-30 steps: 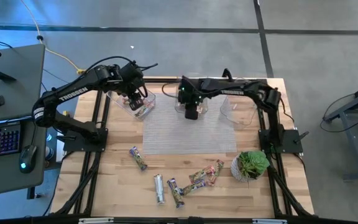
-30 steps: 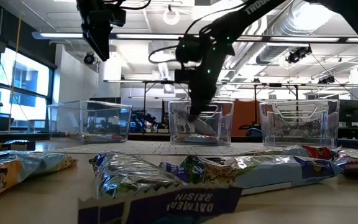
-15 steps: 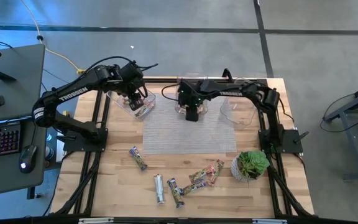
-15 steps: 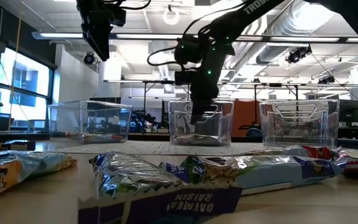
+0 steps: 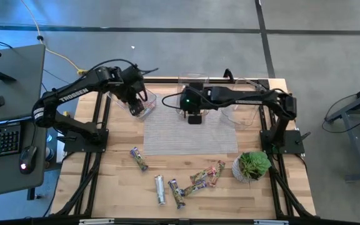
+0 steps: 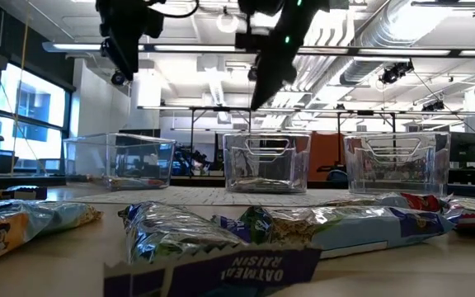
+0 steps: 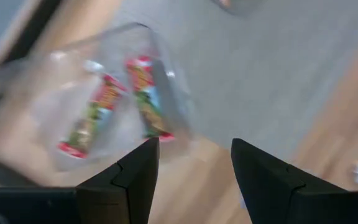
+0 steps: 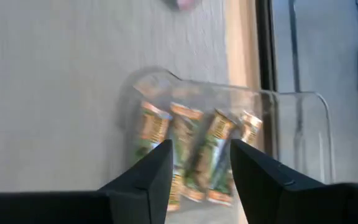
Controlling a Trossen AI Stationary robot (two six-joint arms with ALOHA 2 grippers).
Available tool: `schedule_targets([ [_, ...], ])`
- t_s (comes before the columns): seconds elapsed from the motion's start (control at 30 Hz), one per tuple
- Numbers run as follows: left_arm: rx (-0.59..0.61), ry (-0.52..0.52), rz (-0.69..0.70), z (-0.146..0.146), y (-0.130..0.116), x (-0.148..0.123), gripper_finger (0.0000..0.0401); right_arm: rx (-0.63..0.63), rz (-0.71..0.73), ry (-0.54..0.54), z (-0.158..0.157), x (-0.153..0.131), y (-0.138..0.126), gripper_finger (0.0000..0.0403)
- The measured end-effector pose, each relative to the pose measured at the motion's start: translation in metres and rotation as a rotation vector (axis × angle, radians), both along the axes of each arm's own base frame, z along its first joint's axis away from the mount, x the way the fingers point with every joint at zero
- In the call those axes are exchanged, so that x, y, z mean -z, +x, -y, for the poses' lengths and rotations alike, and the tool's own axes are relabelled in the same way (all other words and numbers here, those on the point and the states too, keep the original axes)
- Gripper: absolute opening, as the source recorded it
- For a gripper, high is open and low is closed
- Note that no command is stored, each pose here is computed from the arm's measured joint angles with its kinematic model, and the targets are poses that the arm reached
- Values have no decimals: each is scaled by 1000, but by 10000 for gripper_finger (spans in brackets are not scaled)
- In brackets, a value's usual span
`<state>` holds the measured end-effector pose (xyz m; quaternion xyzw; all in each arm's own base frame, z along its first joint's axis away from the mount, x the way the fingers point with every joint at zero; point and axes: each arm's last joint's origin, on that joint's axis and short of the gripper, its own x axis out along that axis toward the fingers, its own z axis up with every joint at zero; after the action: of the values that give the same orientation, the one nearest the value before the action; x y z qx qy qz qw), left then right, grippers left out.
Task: Pick and place Granola Bars by type
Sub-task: Put the blue granola bar into the right transparent bin
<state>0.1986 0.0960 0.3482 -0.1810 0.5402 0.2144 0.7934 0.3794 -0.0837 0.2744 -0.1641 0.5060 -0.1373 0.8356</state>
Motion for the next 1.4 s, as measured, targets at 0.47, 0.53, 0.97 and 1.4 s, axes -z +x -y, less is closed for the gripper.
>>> schedule_targets([
  [0.47,486,-75,-190,105,5,77,195,-81,79,231,-54,-20,-8,145],
  [0.53,556,-79,-136,119,6,86,195,-95,63,233,-60,-18,-8,145],
  [0.97,586,-172,-169,162,-13,145,195,-93,83,273,-81,-19,-7,145],
  [1.4,725,-20,-53,162,-9,167,195,-89,106,282,-82,-20,-5,145],
])
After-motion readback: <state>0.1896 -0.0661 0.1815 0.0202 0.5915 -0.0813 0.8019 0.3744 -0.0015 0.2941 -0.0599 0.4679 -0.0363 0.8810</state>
